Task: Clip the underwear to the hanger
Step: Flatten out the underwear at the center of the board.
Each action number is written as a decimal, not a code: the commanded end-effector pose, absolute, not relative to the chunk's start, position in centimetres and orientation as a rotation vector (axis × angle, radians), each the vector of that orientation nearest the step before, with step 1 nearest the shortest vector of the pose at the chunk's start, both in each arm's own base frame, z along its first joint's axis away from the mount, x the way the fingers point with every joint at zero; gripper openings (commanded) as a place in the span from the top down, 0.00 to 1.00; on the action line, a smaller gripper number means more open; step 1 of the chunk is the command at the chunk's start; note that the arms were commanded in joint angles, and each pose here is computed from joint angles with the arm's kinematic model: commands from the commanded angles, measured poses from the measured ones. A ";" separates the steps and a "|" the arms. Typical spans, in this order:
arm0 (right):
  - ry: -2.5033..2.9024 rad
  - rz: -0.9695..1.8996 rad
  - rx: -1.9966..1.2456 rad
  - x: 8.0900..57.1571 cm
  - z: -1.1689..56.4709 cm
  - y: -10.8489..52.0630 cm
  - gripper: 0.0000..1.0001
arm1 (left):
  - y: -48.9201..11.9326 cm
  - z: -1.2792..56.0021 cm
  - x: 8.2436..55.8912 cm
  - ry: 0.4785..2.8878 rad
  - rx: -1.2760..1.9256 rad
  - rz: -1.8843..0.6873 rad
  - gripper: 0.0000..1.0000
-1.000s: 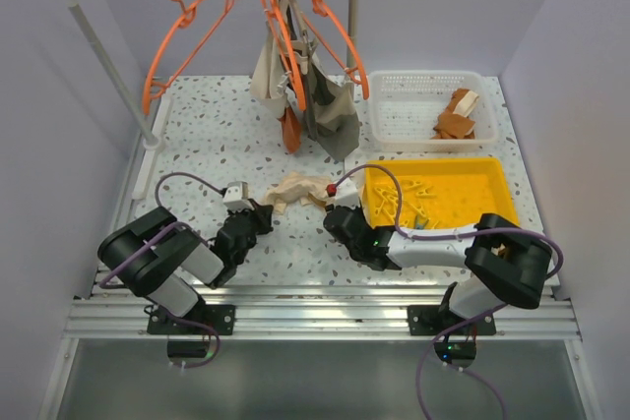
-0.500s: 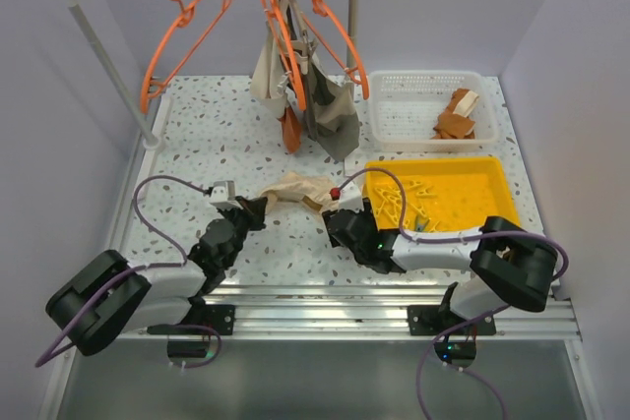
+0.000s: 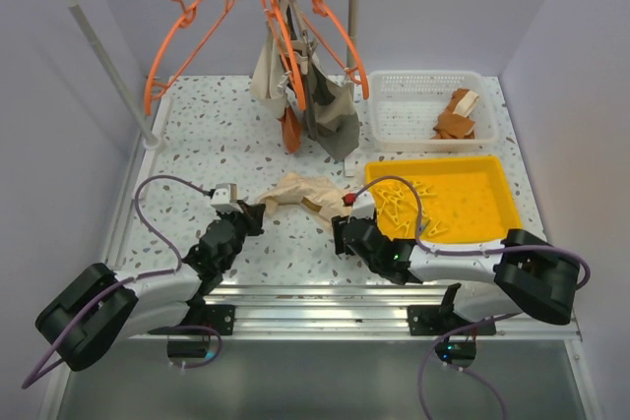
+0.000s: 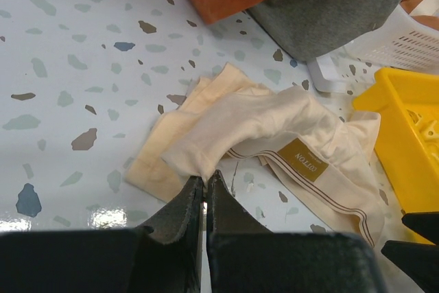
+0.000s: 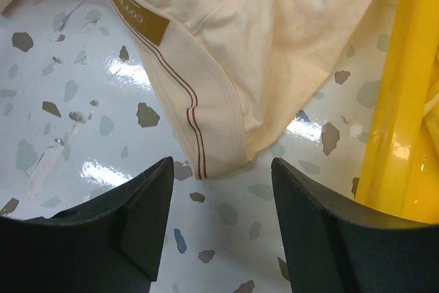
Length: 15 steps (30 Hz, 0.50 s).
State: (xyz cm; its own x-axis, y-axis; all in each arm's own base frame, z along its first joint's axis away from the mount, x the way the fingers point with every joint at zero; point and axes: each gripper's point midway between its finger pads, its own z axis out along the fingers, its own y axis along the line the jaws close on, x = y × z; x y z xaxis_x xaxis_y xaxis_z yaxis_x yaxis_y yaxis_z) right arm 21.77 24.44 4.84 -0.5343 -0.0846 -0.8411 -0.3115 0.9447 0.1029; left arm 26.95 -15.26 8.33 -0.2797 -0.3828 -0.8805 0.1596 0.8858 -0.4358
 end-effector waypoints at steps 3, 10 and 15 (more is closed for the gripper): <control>2.080 0.312 -0.135 23.1 5.4 25.0 0.39 | -14.7 8.3 26.7 1.772 -0.165 -0.516 1.00; 2.091 0.300 -0.109 23.3 4.9 25.1 0.46 | -14.3 8.3 26.6 1.767 -0.171 -0.504 1.00; 2.139 0.343 -0.140 22.2 3.4 25.9 0.46 | -14.4 8.4 26.7 1.767 -0.170 -0.503 1.00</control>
State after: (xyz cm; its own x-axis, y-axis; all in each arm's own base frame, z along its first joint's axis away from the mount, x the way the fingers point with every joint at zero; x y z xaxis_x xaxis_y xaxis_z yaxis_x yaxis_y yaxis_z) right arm 22.12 24.57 2.93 -0.5592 -0.0320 -0.8284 -0.2392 0.9630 0.1243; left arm 26.86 -15.19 8.94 -0.2688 -0.3913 -0.8801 0.1650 0.8815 -0.4424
